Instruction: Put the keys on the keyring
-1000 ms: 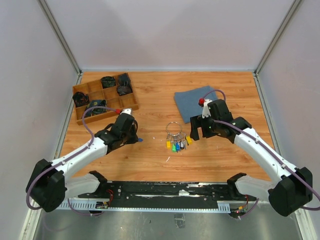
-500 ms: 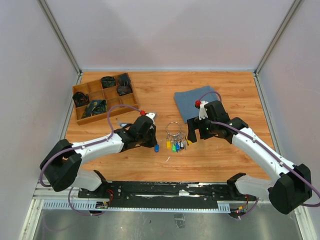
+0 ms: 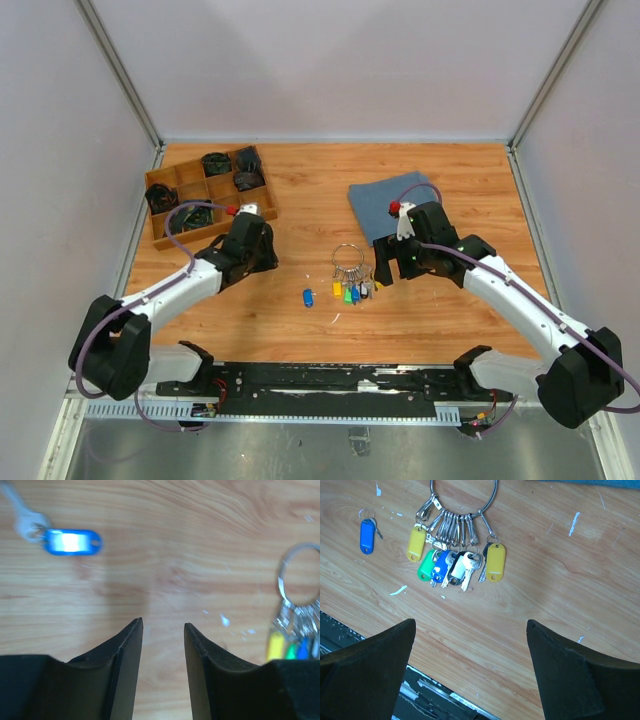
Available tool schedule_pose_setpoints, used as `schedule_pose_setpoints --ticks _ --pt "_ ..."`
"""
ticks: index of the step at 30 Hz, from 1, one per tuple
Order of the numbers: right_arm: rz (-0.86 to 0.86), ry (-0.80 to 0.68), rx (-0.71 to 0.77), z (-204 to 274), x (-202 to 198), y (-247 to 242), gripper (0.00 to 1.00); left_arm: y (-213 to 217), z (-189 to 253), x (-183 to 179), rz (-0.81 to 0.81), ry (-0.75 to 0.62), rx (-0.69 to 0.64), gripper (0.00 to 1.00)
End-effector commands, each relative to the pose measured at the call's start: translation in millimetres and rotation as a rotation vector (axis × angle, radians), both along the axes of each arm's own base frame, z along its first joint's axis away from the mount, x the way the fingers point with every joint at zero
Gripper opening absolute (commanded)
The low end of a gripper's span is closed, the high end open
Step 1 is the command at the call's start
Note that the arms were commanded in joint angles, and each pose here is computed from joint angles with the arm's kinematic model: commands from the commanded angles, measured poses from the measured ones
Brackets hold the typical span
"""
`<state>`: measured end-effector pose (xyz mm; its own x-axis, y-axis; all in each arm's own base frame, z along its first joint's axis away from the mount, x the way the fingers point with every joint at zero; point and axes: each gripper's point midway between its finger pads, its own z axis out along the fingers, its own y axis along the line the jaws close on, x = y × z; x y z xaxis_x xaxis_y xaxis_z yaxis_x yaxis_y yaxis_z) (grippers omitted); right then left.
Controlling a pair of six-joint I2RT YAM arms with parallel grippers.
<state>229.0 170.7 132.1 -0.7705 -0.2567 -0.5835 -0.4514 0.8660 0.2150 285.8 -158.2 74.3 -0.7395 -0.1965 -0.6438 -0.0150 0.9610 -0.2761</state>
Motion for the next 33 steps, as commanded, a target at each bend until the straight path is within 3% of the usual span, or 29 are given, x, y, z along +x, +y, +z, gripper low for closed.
schedule_pose_setpoints --ticks 1,10,25,33 --pt "0.016 -0.009 -0.027 -1 -2 -1 0.93 52 1 22 0.151 -0.009 0.099 0.43" --pt "0.015 -0.011 -0.039 -2 -6 -5 0.93 102 -8 47 0.291 0.029 0.208 0.42" --pt "0.037 -0.004 -0.03 -2 -9 -3 0.93 123 -25 76 0.354 0.07 0.333 0.39" --pt "0.046 0.006 -0.031 -3 -13 -3 0.93 123 -37 84 0.345 0.085 0.336 0.31"
